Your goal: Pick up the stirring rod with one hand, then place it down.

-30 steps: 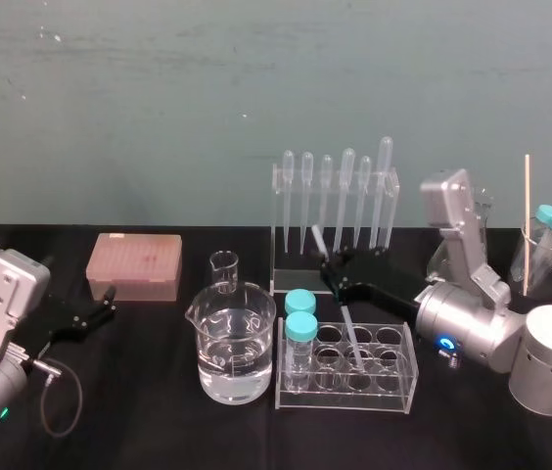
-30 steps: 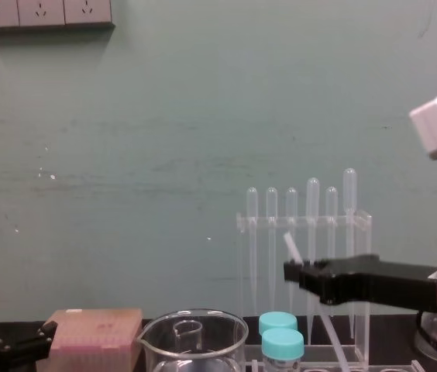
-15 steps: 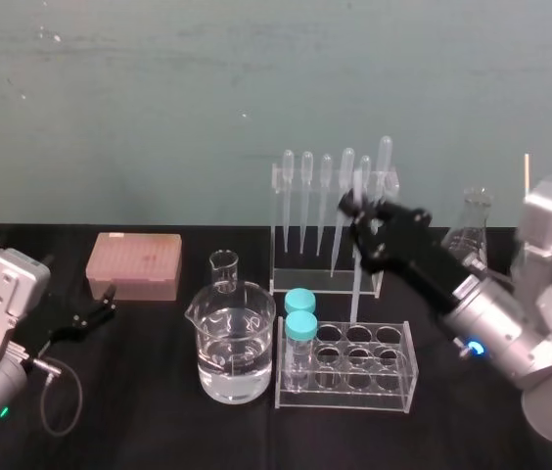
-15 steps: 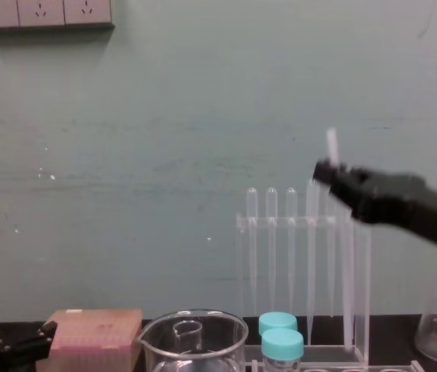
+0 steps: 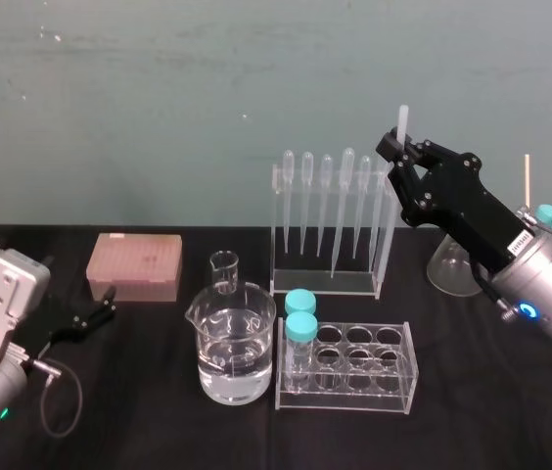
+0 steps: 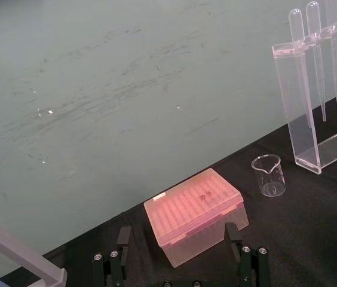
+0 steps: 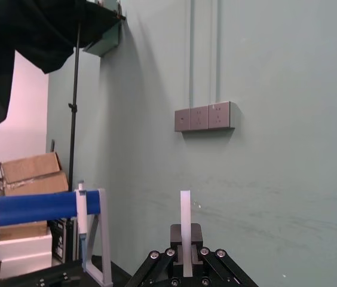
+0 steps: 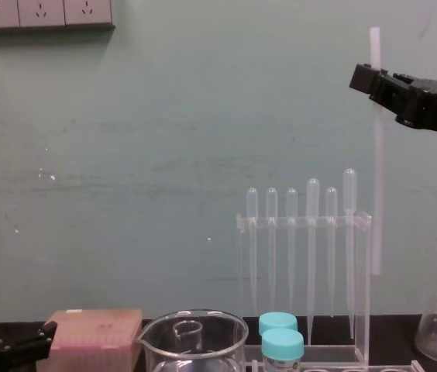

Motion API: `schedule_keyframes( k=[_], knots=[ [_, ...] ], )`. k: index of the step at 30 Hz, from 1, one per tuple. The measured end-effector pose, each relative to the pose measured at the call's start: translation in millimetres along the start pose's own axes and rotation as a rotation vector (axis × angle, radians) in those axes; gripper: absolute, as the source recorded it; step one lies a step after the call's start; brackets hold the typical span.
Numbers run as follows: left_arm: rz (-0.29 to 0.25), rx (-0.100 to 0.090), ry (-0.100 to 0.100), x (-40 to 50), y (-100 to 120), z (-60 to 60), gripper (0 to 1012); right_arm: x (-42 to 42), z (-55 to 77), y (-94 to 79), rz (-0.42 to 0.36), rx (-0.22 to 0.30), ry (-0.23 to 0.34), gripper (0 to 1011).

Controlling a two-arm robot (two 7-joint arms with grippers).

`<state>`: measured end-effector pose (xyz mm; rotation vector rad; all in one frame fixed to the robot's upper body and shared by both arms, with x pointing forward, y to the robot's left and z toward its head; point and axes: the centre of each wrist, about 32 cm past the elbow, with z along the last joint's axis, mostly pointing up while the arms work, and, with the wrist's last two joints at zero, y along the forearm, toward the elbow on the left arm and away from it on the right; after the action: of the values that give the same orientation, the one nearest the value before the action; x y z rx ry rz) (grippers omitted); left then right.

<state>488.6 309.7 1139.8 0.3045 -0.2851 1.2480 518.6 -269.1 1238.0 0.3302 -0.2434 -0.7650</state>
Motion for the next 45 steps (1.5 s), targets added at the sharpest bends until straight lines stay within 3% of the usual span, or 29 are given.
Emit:
schedule_keyframes(
  k=[9,45],
  knots=[
    [0.000,0.000,0.000,0.0,0.0,0.0,1000,2.8,2.6,-5.3,-0.002,-0.028,-0.005,69],
    [0.000,0.000,0.000,0.0,0.0,0.0,1000,2.9,-5.1,-5.0,0.000,-0.057,0.007,69]
  ],
)
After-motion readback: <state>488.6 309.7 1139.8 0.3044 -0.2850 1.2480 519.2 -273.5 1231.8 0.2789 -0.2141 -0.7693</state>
